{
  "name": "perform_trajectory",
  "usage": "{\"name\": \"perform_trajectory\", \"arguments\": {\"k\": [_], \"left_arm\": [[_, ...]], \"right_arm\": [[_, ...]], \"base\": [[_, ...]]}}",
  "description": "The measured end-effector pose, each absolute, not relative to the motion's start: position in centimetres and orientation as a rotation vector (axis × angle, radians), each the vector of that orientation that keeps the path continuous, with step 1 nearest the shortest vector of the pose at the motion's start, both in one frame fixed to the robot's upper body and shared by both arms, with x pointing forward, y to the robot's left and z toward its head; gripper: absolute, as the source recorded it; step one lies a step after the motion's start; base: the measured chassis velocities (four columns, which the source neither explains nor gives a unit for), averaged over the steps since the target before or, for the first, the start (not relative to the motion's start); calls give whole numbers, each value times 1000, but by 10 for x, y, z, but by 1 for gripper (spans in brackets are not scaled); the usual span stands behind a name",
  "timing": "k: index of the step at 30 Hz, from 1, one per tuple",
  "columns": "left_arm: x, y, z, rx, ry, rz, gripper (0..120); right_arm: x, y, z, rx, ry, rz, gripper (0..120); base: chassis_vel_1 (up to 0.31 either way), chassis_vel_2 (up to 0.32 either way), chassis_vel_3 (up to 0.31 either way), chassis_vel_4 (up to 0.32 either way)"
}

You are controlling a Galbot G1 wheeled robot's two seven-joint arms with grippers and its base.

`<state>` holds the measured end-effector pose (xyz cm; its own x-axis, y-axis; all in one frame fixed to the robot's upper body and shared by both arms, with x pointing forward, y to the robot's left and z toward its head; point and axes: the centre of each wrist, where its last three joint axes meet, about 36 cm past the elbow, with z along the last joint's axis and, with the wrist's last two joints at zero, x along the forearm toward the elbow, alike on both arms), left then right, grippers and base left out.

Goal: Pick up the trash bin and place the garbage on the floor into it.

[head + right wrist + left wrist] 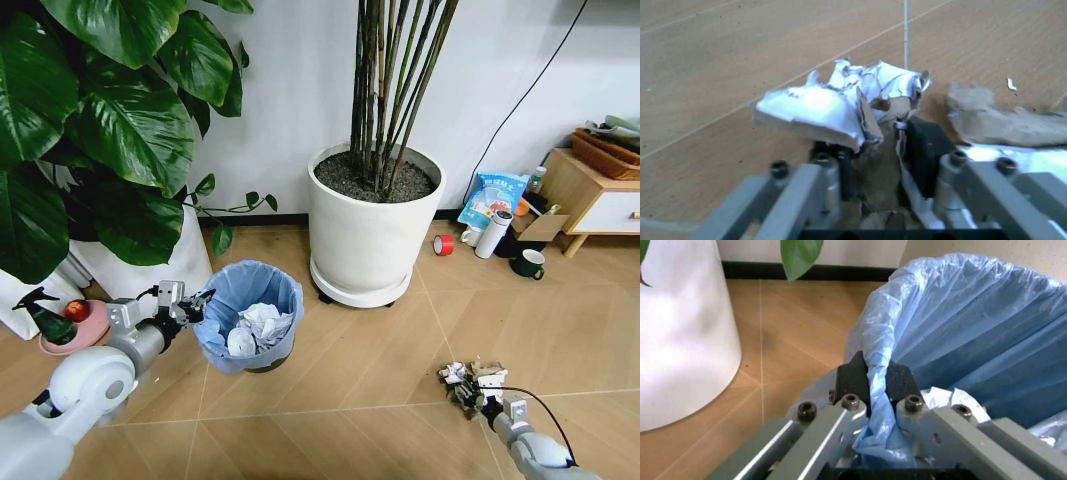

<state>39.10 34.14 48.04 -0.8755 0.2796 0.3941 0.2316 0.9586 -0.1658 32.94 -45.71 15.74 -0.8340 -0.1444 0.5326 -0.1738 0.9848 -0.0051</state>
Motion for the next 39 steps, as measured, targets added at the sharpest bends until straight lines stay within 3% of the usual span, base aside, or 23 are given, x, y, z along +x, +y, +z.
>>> {"name": "perform_trajectory", "arguments": {"k": [1,6,26,39], "left_arm": [[390,341,481,-368,-2685,160,0],[388,341,481,-367,-2683,160,0],[381,335,478,-377,-2670,151,0],[387,323,471,-439,-2632,132,0]], "right_arm": [[328,-457,159,228,-2574,69,14],[325,-457,164,241,-2585,66,0],[348,-424,226,613,-2782,-9,0],[408,-343,358,1250,-2944,-300,0]], "base": [[0,0,0,0],[0,0,0,0],[0,0,0,0],[0,0,0,0]]}}
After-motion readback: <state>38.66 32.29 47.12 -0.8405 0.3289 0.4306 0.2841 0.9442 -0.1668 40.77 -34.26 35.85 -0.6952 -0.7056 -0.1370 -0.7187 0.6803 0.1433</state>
